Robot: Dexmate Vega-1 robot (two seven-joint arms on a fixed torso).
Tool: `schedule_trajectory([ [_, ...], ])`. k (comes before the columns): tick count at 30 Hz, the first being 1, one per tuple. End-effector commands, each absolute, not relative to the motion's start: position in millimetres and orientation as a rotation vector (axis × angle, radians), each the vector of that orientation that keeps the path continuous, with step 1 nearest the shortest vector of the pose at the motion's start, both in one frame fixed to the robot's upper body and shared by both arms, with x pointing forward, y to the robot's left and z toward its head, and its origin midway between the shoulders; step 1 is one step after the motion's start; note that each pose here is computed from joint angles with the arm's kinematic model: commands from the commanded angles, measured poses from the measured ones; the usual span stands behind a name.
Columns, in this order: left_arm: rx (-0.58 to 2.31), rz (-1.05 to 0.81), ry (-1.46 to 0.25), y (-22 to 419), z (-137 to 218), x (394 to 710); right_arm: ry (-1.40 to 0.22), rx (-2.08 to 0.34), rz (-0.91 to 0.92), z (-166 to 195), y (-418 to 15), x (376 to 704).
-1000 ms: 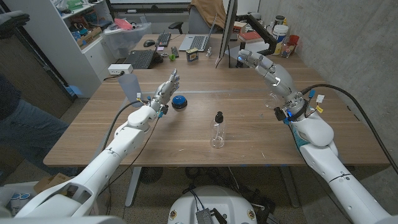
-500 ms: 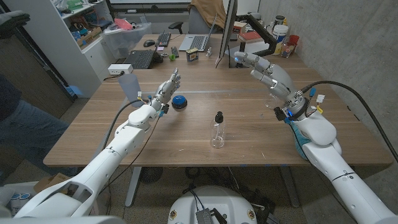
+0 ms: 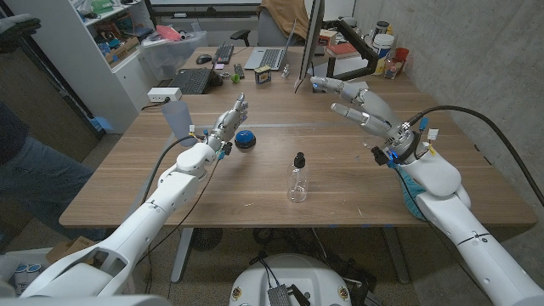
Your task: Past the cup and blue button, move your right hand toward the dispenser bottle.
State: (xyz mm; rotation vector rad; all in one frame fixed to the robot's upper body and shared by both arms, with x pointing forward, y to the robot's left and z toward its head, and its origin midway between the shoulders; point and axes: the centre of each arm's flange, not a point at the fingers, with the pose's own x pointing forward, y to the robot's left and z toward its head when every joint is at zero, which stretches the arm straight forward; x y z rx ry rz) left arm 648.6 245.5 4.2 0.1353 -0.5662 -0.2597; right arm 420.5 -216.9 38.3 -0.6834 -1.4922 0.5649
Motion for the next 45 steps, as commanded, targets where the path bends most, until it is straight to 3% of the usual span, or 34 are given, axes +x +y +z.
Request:
schedule_trajectory([
  [1,0.133,-0.264,-0.57,246,5,649,-1.468,-0.779,0.584,39,-202,424],
  [45,0.141,-0.276,-0.569,245,4,648,-1.442,-0.985,0.545,37,-174,428],
])
